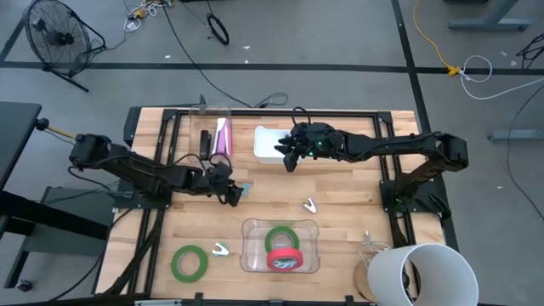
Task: Pick and place Stapler, Stapler remover, tape
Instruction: Put the blue staple remover into the white bin
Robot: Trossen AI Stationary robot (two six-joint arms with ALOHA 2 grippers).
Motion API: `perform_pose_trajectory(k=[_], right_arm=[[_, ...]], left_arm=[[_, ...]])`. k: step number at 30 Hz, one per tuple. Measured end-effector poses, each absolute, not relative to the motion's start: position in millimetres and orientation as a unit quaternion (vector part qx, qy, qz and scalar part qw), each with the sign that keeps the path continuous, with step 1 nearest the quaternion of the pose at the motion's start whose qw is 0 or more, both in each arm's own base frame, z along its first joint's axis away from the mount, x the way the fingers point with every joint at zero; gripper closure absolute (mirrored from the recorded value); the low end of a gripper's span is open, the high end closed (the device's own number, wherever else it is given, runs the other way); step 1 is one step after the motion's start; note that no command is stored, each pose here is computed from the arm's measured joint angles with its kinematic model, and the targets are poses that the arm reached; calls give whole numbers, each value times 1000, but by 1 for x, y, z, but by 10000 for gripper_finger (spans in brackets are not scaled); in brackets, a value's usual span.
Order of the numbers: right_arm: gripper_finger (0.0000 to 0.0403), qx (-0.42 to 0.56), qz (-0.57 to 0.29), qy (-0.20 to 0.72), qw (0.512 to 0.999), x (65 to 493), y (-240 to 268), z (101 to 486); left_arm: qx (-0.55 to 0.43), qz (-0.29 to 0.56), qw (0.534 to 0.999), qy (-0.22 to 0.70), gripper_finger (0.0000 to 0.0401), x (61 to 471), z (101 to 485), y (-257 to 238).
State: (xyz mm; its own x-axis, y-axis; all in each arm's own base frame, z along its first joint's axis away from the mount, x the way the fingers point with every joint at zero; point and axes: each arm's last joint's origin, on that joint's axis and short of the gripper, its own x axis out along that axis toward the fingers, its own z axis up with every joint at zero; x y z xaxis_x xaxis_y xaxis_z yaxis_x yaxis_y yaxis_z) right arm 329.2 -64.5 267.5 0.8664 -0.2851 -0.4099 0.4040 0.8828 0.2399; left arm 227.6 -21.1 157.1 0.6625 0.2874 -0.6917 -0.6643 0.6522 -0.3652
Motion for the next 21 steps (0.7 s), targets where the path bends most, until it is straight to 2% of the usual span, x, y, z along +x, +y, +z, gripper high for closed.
perform_pose_trajectory(k=[21], right_arm=[[264,165,-179,181,953,330,-63,268]], left_arm=[[-309,308,850,294,152,246,124,-27]])
